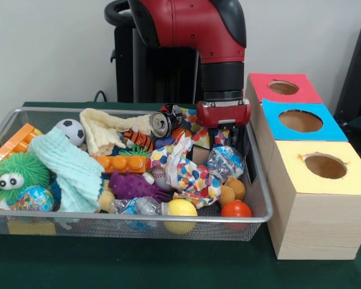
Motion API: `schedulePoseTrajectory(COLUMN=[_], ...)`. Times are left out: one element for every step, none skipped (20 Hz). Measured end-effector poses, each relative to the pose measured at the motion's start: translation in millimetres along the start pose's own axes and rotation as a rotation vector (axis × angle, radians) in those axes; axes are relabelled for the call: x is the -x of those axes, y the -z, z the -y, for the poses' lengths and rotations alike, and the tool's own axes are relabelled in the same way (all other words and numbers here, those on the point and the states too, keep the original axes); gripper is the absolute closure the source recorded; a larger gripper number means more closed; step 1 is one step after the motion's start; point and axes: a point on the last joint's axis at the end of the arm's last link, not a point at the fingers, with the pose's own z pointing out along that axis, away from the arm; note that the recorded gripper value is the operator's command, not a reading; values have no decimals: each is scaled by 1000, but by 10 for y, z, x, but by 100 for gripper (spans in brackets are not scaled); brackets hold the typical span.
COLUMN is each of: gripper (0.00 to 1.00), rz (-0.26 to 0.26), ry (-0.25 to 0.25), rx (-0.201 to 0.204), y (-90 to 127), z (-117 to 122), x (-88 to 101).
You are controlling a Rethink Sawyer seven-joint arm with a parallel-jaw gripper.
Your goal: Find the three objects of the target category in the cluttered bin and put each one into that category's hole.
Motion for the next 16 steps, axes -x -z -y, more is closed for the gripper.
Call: schedulePoseTrajectory(gripper=[0,0,0,0,0,0,0,0,0,0,0,0,0,0,0,0], rz=[3,5,6,6,5,3,2,1,-1,-3,-4,-6,-7,-8,-8,-9], ry=[-11,-22,-33,-45,-50,-63,-68,-76,-84,-93,-97,-103,-108,-111,-114,-117], rx=[2,4,7,10,11,9,8,8,7,6,6,5,5,4,4,3], y=[-1,-1,4,9,13,25,32,46,66,86,97,109,121,127,133,138], z=[8,15,11,6,2,1,-1,-8,-14,-21,-26,-30,-34,-37,-39,-42], x=[-4,-8,-12,-15,-16,-15,-14,-12,-12,-12,-14,-16,-18,-19,-16,-14])
